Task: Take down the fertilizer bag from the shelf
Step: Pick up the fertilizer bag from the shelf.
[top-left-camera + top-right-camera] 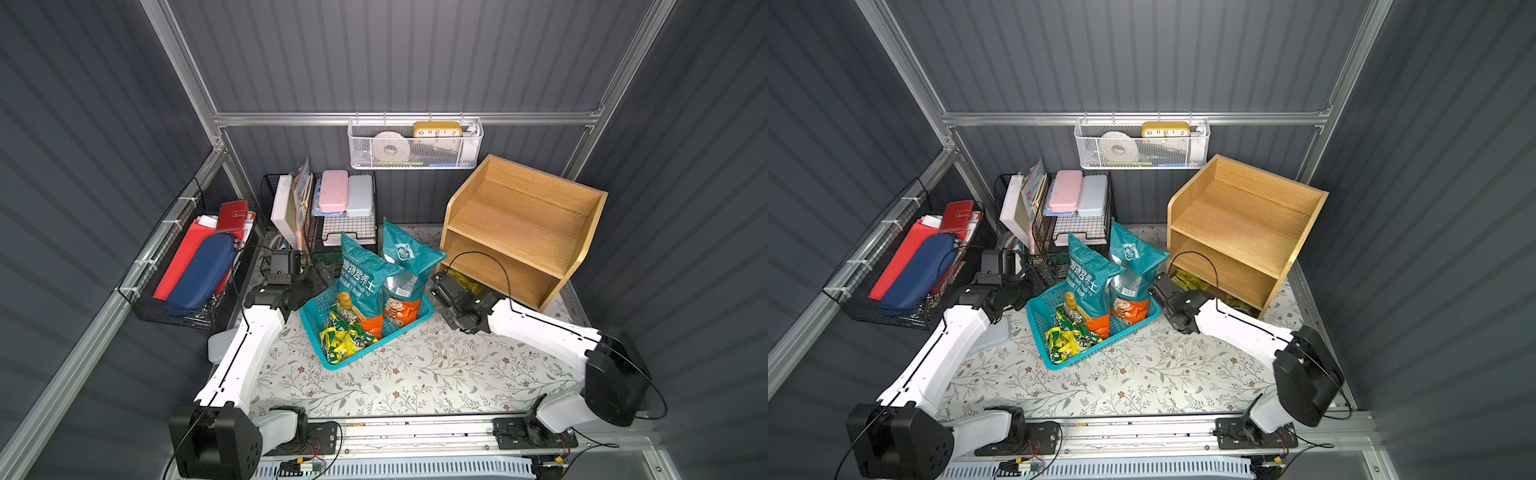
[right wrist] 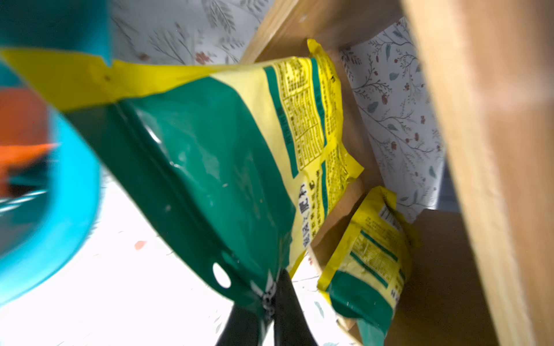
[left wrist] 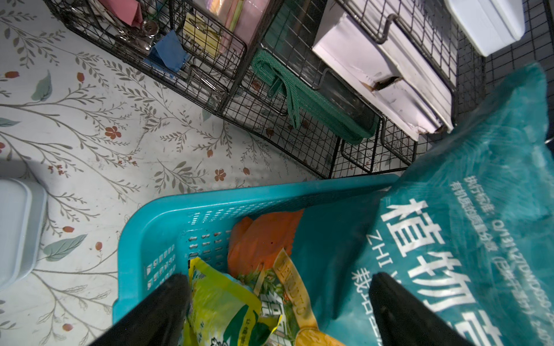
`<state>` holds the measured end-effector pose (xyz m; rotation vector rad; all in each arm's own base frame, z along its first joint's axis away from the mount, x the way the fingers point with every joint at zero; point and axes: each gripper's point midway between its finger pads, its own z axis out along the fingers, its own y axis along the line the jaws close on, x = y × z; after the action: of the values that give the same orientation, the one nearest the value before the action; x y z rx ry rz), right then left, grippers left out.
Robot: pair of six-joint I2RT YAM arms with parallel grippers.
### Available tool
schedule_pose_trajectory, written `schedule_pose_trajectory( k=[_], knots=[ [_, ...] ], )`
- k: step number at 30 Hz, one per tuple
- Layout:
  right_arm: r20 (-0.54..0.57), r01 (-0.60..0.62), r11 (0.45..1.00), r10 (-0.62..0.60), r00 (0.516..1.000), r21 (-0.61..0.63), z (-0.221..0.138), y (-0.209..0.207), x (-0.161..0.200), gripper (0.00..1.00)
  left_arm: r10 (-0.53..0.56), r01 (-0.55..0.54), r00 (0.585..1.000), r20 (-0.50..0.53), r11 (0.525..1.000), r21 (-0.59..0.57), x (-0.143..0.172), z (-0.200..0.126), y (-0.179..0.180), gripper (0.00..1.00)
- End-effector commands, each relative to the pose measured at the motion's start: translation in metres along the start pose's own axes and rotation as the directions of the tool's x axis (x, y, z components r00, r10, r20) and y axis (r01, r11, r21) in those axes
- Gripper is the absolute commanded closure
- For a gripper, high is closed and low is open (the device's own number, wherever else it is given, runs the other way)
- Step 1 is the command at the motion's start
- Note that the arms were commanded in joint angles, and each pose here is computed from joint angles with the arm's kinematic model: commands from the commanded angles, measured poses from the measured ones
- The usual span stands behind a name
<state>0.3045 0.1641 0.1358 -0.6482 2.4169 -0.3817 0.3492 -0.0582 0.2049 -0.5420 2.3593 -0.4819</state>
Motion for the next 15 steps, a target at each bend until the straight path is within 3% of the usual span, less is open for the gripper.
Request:
schedule_pose_trajectory(
  k=[1,4,7,12,15],
  knots=[
    [0.044,-0.133,0.988,0.136,0.990,-0.074,-0.038,-0.011,-0.004,1.00,0.015,-0.015,1.000,0.004,1.000,0.020,-0.003,-0.003,-0.005,0.01],
    [0.094,-0.158,0.968,0.178,0.980,-0.194,-0.079,-0.015,-0.012,1.00,0.016,-0.016,1.000,0.007,1.000,0.013,-0.002,-0.004,-0.004,0.01],
    [0.165,-0.177,0.911,0.253,0.953,-0.373,-0.135,-0.016,-0.025,1.00,0.022,-0.022,1.000,0.018,1.000,-0.015,-0.003,-0.004,0.002,0.01],
    [0.245,-0.119,0.723,0.378,0.893,-0.681,-0.226,-0.001,-0.065,1.00,0.037,-0.032,0.997,0.063,0.997,-0.071,-0.009,-0.007,0.012,0.01],
    [0.291,-0.025,0.628,0.394,0.872,-0.777,-0.266,0.019,-0.093,1.00,0.057,-0.050,0.996,0.067,0.993,-0.110,-0.010,-0.006,0.019,0.01]
  ],
)
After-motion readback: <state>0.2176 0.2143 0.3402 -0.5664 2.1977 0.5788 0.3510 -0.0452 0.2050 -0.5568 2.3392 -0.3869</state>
